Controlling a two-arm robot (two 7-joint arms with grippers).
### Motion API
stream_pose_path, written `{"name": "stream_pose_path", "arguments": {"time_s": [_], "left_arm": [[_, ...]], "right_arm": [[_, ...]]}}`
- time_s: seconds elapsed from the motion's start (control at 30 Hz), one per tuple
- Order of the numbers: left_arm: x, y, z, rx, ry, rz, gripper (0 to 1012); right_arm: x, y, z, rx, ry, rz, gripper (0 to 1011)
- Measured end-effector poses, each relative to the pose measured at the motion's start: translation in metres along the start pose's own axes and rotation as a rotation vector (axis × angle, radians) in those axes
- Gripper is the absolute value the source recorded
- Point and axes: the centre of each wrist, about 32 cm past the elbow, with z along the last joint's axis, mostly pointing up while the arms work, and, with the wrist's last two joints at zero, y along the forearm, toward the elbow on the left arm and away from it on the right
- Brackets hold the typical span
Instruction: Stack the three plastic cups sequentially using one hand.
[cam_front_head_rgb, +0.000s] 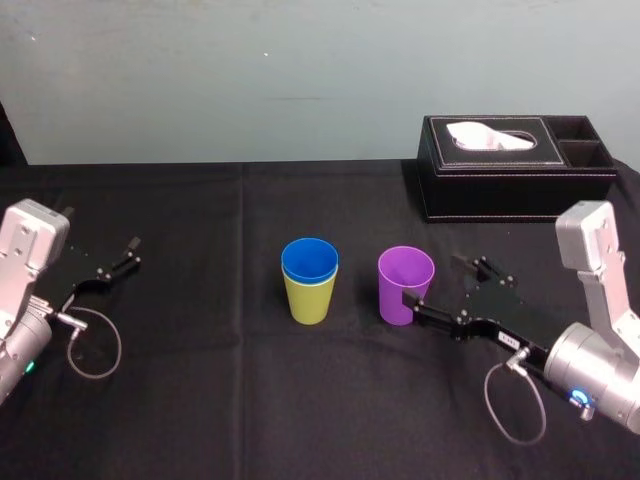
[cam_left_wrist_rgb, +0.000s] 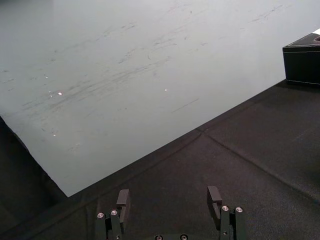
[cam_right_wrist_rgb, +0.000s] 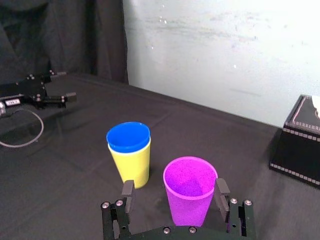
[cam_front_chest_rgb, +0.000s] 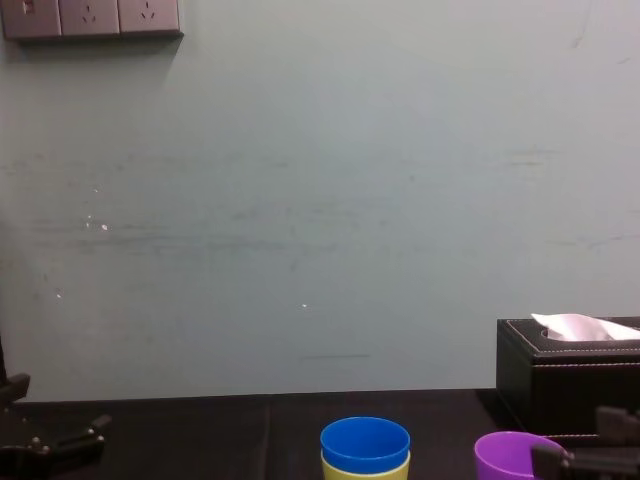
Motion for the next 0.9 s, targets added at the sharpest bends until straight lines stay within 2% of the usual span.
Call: {"name": "stream_pose_path", "arguments": {"time_s": [0.4, 0.9], "left_arm": [[0.0, 0.0, 0.0, 0.0, 0.0, 0.0, 1010], [0.0, 0.0, 0.0, 0.0, 0.0, 0.0, 1010]], "right_arm": [[-0.0022, 0.0, -0.021, -0.039, 0.037, -0.012, 1000], [-0.0005, 0.009, -0.031, -0.07, 0.036, -0.023, 1000]]}}
